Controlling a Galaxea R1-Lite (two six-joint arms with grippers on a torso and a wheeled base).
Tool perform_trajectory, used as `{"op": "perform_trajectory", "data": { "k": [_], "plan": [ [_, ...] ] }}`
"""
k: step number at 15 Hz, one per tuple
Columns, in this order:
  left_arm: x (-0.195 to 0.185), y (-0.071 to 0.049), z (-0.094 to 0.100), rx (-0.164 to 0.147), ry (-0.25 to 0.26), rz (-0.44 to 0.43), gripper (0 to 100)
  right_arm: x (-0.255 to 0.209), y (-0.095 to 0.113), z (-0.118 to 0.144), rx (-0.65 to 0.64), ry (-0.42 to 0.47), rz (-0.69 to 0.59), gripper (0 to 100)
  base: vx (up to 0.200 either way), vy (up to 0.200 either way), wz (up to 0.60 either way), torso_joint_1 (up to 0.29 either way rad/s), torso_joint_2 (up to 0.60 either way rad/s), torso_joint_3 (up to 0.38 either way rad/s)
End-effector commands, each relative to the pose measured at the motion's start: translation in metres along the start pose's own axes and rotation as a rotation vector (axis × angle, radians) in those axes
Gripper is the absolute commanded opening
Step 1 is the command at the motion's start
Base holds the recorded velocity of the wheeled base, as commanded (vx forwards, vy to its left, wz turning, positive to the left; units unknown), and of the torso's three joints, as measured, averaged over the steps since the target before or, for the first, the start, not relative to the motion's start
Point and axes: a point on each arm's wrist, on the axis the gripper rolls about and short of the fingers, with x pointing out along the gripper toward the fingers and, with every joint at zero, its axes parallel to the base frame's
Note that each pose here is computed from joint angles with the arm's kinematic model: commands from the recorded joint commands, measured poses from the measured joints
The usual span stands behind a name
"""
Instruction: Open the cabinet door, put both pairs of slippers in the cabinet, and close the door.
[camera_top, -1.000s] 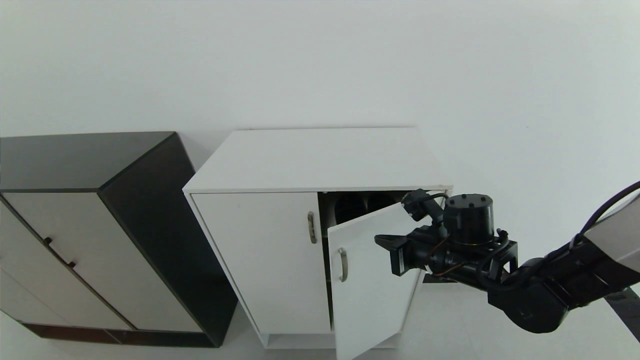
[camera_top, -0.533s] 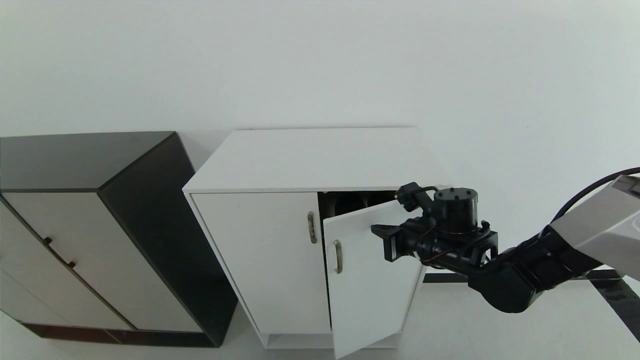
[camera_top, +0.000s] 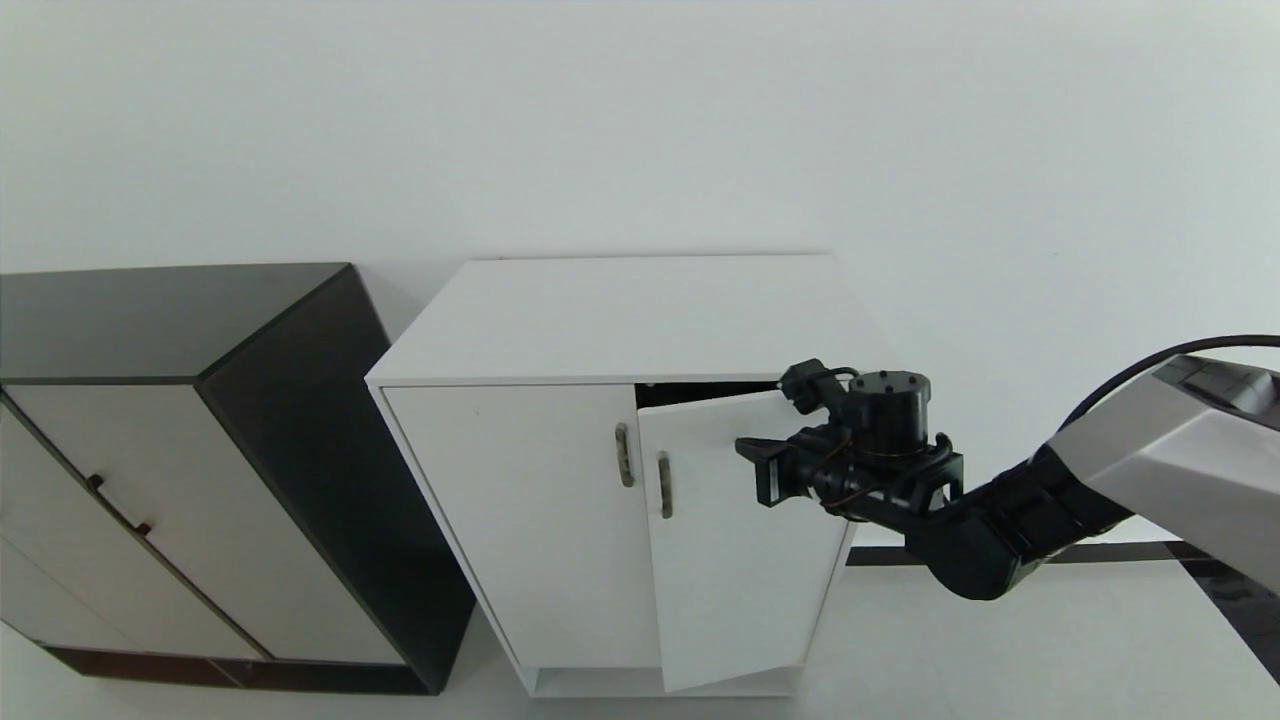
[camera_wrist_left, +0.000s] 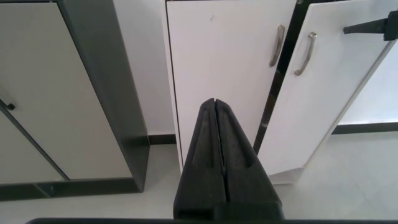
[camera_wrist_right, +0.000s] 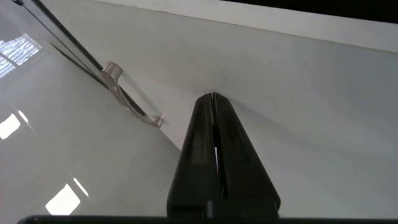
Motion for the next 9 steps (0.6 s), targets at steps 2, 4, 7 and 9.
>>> {"op": "perform_trajectory", "data": {
  "k": [2,4,7,9],
  "plan": [
    [0.0001,0.0,0.0,0.0,0.001,-0.001,0,0.0082,-0.0042,-0.006,0.001,0.006,-0.005,0,0.0,0.0,0.0,0.0,0.0,0.0],
    [0.0001,0.0,0.0,0.0,0.001,0.001,0,0.0092,-0.0055,-0.0037,0.002,-0.002,-0.008,0,0.0,0.0,0.0,0.0,0.0,0.0],
    [0.0001,0.0,0.0,0.0,0.001,0.001,0,0.0093,-0.0082,-0.0046,0.004,-0.001,-0.014,0,0.0,0.0,0.0,0.0,0.0,0.0],
    [0.0001,0.0,0.0,0.0,0.001,0.001,0,0.0135,-0.0105,-0.0068,0.004,-0.001,-0.017,0,0.0,0.0,0.0,0.0,0.0,0.0]
  ]
}}
